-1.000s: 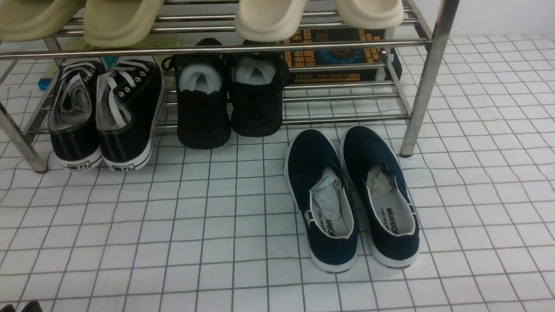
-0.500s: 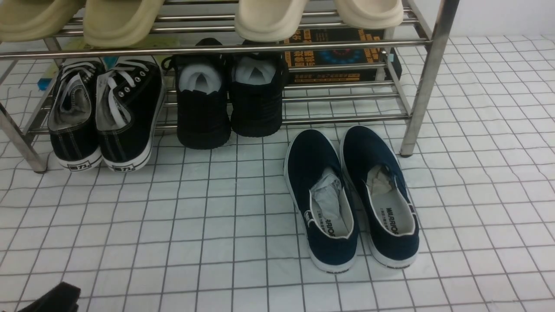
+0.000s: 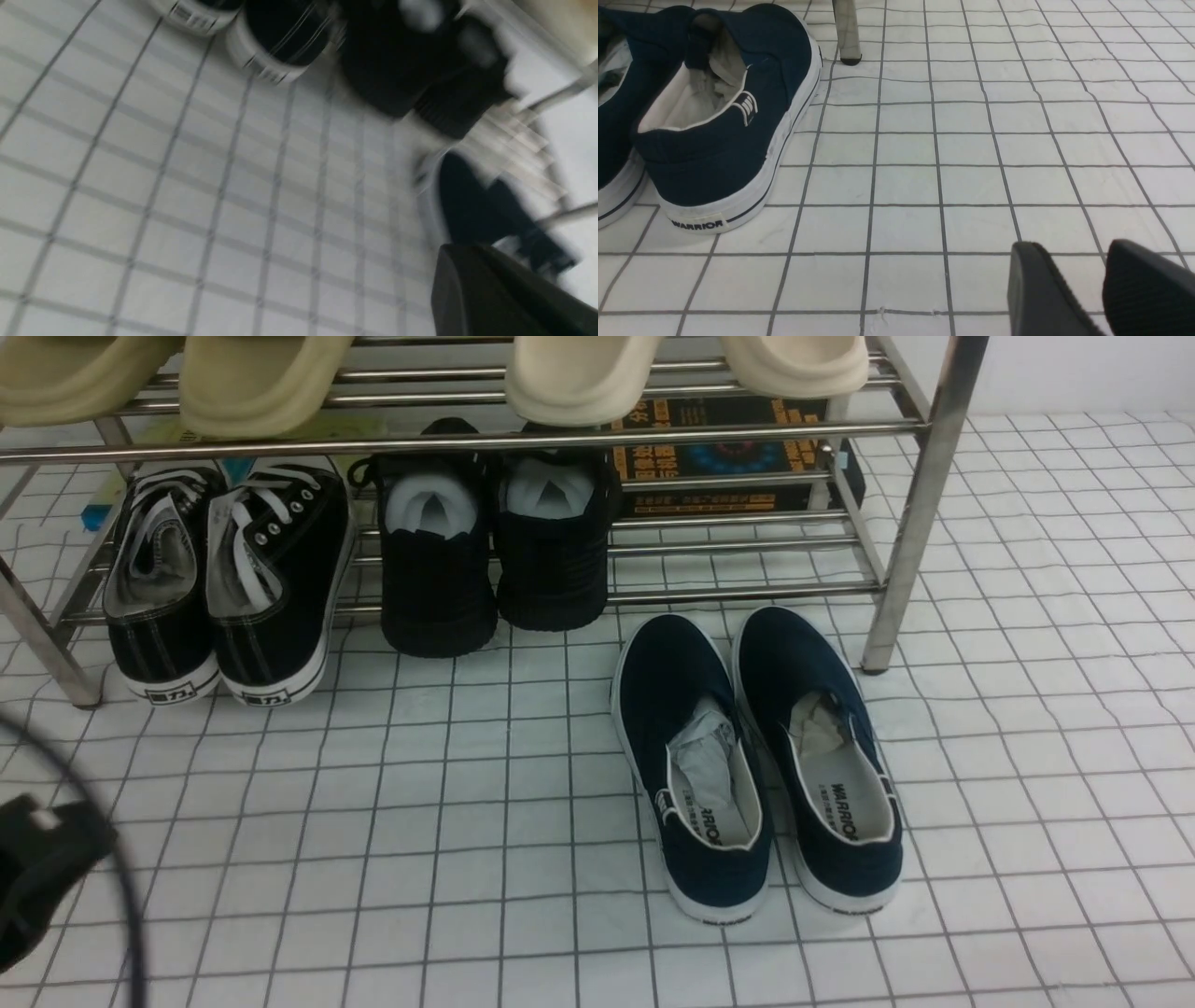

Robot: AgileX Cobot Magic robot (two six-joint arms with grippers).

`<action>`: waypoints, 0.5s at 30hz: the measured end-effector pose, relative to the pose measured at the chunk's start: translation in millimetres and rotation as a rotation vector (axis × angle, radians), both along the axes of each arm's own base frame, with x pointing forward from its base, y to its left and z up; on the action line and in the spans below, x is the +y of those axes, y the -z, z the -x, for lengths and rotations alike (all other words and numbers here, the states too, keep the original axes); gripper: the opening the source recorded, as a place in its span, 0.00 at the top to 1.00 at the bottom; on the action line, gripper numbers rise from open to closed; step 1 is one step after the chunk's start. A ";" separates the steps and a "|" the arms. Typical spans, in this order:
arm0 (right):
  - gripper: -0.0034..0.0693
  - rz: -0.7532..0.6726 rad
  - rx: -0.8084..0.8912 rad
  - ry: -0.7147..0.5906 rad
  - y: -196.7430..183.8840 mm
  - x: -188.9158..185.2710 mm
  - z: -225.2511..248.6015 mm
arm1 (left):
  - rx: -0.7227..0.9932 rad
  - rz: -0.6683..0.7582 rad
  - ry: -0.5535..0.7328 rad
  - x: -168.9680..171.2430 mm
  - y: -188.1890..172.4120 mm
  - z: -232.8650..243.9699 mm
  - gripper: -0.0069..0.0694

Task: Take the shoes off the shelf with your hand from the white checkered tablecloth.
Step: 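Grasp the leftmost shoe on the bottom shelf of the shoe rack with the left gripper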

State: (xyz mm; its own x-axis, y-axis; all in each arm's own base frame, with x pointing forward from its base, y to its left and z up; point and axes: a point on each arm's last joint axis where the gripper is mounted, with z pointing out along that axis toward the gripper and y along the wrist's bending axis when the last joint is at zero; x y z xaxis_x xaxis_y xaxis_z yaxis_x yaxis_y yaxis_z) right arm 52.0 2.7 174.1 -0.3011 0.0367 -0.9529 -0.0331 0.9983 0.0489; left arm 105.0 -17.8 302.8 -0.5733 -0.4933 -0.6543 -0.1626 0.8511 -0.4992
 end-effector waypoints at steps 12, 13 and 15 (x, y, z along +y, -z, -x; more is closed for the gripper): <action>0.62 0.000 0.000 0.000 0.0 0.0 0.0 | 0.418 -0.363 -0.024 47.5 -43.3 -126.2 0.89; 0.62 0.000 0.000 0.000 0.0 0.0 0.0 | 0.425 -0.359 -0.025 49.0 -42.1 -128.9 0.89; 0.62 0.000 0.000 0.000 0.0 0.0 0.0 | 0.419 -0.292 -0.069 61.7 -43.7 -141.9 0.89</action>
State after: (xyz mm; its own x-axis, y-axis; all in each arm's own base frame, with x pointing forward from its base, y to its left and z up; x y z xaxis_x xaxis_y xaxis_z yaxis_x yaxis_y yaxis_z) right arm 52.0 2.7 174.1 -0.3011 0.0367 -0.9529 -0.0331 0.9983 0.0489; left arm 246.9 43.9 346.5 -0.7879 -0.3705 -0.4918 -0.3586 0.9254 -0.1227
